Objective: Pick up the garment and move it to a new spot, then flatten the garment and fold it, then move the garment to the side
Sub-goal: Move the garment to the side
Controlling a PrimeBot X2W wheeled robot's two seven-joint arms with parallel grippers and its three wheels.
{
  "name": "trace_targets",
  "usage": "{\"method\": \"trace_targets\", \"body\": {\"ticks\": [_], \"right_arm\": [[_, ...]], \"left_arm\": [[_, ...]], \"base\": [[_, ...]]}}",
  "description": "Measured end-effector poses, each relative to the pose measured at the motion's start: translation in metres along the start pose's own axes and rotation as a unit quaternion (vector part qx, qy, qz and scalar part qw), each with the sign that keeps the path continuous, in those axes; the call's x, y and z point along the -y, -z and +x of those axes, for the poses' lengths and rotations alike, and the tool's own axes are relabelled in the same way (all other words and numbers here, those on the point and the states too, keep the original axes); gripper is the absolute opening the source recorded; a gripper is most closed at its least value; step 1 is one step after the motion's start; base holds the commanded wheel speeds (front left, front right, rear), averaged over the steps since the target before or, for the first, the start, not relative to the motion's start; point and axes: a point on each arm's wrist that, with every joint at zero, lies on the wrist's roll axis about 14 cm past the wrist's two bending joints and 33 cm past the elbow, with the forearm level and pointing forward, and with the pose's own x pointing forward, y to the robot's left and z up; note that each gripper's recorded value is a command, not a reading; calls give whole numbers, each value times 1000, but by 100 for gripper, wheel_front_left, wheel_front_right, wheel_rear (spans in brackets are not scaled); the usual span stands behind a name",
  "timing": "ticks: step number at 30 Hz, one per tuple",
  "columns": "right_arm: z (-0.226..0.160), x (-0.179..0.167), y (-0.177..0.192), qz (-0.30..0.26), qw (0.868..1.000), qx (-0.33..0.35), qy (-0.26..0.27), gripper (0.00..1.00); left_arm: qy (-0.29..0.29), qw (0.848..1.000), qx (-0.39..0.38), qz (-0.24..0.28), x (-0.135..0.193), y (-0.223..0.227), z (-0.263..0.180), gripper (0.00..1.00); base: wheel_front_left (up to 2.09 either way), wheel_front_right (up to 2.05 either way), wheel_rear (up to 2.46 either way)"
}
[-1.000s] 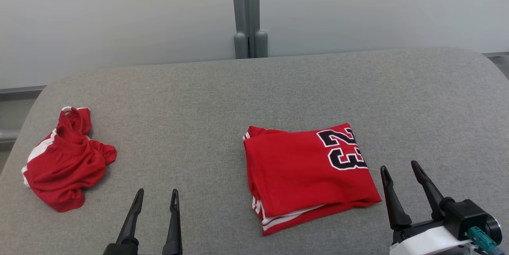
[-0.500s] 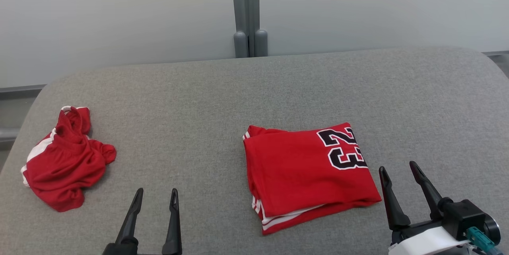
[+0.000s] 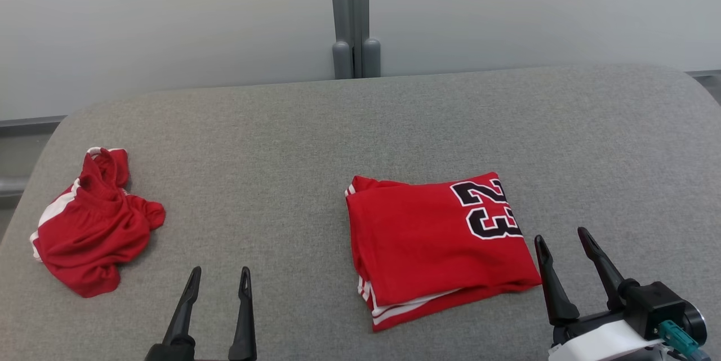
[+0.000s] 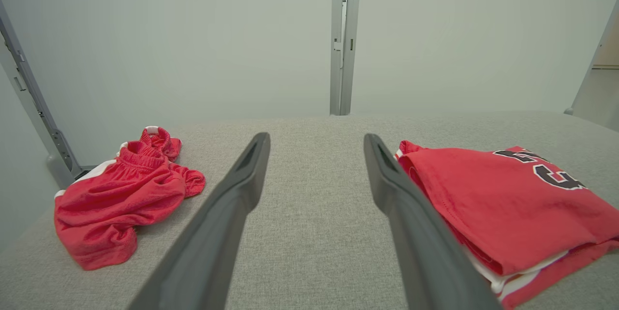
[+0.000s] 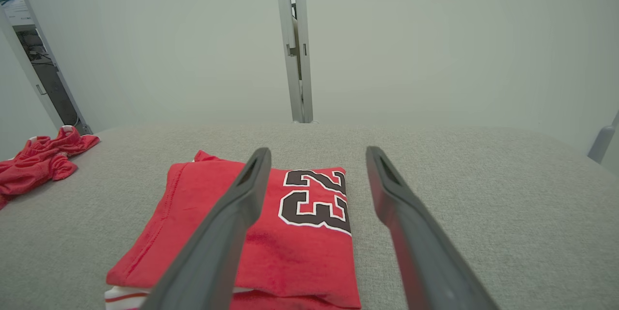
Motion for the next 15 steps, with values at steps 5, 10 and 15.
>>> {"method": "trace_targets", "body": {"ticks": [5, 10, 15], "right_arm": [[1, -2, 1, 1, 1000, -2, -3, 100], [2, -2, 10, 30, 999, -14, 3, 100], [14, -1, 37, 89, 995, -52, 5, 100]], "left_arm": [[-2, 1000, -2, 0, -1, 1, 0, 100], [-3, 1000, -5, -3, -1, 3, 0, 100], [13, 1000, -1, -14, 5, 0, 6, 100]], "base": [[0, 0, 0], [0, 0, 0], [0, 0, 0]]}}
